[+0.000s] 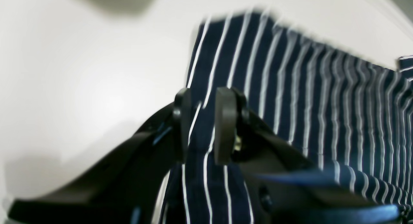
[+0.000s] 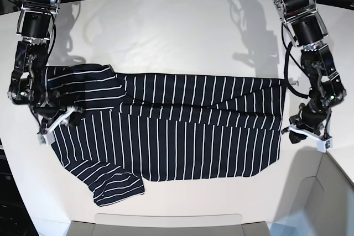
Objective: Fold the T-shirt properly
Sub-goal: 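Lower the folded collar edge onto the shirt body and release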
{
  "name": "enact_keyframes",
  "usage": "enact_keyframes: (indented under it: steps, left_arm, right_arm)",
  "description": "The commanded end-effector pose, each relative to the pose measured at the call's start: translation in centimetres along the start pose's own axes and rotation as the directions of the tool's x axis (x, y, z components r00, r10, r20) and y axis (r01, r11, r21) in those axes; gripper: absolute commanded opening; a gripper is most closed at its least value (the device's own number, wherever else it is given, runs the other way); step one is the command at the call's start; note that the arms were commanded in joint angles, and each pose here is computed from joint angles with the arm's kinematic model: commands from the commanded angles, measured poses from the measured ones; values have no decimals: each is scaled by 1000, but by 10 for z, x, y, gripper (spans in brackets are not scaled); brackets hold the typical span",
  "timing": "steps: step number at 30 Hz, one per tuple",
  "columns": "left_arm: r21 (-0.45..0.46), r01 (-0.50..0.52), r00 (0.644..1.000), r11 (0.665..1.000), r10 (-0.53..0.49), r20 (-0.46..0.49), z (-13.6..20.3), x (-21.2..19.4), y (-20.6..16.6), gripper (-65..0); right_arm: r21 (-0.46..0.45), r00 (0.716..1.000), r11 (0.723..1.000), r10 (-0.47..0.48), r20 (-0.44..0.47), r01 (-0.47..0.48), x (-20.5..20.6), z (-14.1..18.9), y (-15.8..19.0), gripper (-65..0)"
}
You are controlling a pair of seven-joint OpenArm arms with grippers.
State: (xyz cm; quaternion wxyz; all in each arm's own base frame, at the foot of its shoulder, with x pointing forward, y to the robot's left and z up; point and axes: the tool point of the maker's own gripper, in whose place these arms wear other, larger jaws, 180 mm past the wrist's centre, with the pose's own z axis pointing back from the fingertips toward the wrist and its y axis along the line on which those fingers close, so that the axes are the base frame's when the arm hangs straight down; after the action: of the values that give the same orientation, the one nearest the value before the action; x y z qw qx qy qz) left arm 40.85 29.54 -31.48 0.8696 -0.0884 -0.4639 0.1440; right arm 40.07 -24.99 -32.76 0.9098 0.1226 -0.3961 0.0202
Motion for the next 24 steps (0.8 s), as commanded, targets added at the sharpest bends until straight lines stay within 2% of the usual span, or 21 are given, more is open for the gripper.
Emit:
enact_keyframes:
  steps: [1,4,8,13,15,17,19,21,24]
  left_arm:
    - [5,26,998,1000,-26,60,9,22,0,-528]
    - [9,61,995,998,-62,75,20,19,-3,-528]
    - [7,64,997,998,-65,51,25,-3,-5,-528]
    - [7,69,997,998,-69,17,27,-23,-4,-534]
    - [-14,44,999,999,-44,7,23,-32,-14,-574]
    - [-26,27,1000,999,-27,-4,19,-39,-21,-647]
    - [-43,26,999,999,-27,-26,14,-48,-29,-650]
    - [-85,72,995,994,-77,-59,8,-57,-47,-650]
    - [-142,152,981,978,-167,-99,4,-70,-71,-650]
  right_arm:
    - [-36,996,999,24,91,-21,34,17,-12,-436]
    - [-72,987,997,46,157,-35,54,37,-22,-434]
    - [-116,983,993,52,176,-31,52,55,-37,-434]
    - [-143,985,989,54,161,-31,46,62,-48,-434]
    - [-141,990,989,57,132,-38,34,59,-47,-439]
    - [-122,994,991,68,91,-56,22,50,-40,-478]
    - [-85,995,993,87,43,-83,8,36,-25,-549]
    - [-43,995,995,95,-10,-95,-9,20,-9,-640]
    - [-40,993,994,100,-58,-102,-22,3,-2,-650]
